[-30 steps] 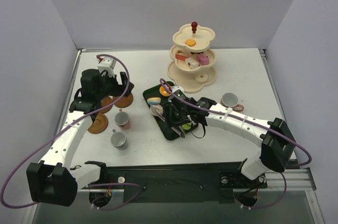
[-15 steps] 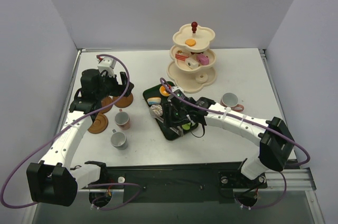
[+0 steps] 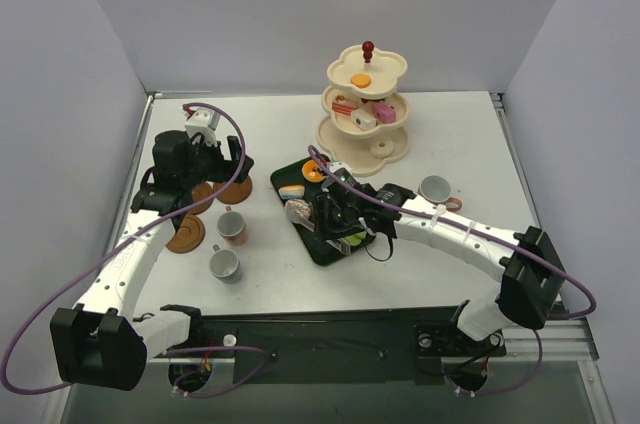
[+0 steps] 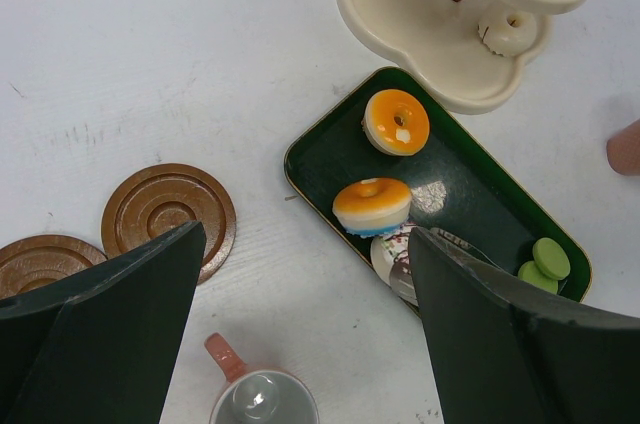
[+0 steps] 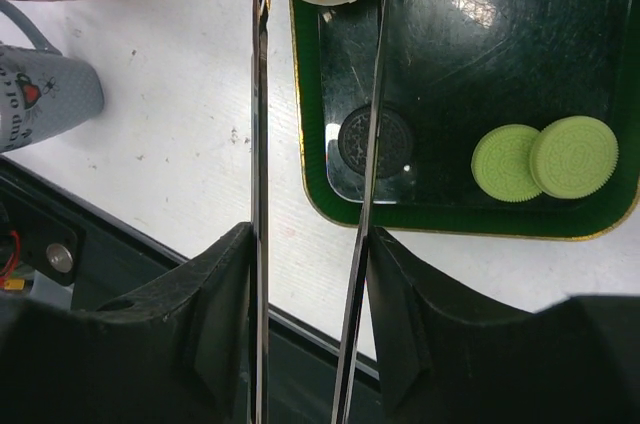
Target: Serve the afternoon tea
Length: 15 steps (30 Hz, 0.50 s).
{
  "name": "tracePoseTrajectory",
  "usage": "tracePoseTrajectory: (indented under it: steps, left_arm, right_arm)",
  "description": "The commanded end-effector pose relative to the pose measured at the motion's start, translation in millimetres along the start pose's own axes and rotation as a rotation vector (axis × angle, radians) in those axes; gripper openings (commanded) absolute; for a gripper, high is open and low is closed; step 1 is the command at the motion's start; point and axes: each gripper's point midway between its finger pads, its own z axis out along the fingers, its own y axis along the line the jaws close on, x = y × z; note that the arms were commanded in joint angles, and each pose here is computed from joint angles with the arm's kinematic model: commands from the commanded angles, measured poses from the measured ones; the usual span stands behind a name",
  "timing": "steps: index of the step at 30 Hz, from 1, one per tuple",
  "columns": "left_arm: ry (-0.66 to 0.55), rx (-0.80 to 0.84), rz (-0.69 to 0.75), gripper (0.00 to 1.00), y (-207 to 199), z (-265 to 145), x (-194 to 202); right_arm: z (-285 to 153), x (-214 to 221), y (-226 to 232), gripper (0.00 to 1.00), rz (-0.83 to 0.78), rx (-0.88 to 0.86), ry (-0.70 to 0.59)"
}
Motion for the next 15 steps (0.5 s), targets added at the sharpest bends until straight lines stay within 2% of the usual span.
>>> tracePoseTrajectory:
  steps: [1, 11, 15]
  left_arm:
    - [-0.057, 0.026, 0.017, 0.94, -7.6, -3.2, -20.3]
    - [-0.063, 0.033, 0.018, 0.94, -9.7, -4.4, -22.3]
    - [-0.062, 0.03, 0.017, 0.94, -9.0, -4.5, -21.4]
  right_arm:
    - [-40.8, -17.9, 2.5, 0.34, -0.011, -0.026, -0.084]
    - [-84.5, -20.9, -35.4, 0.33, 0.0, 0.031, -0.144]
    - [-88.0, -34.5, -71.1, 0.33, 0.008, 0.128, -0.186]
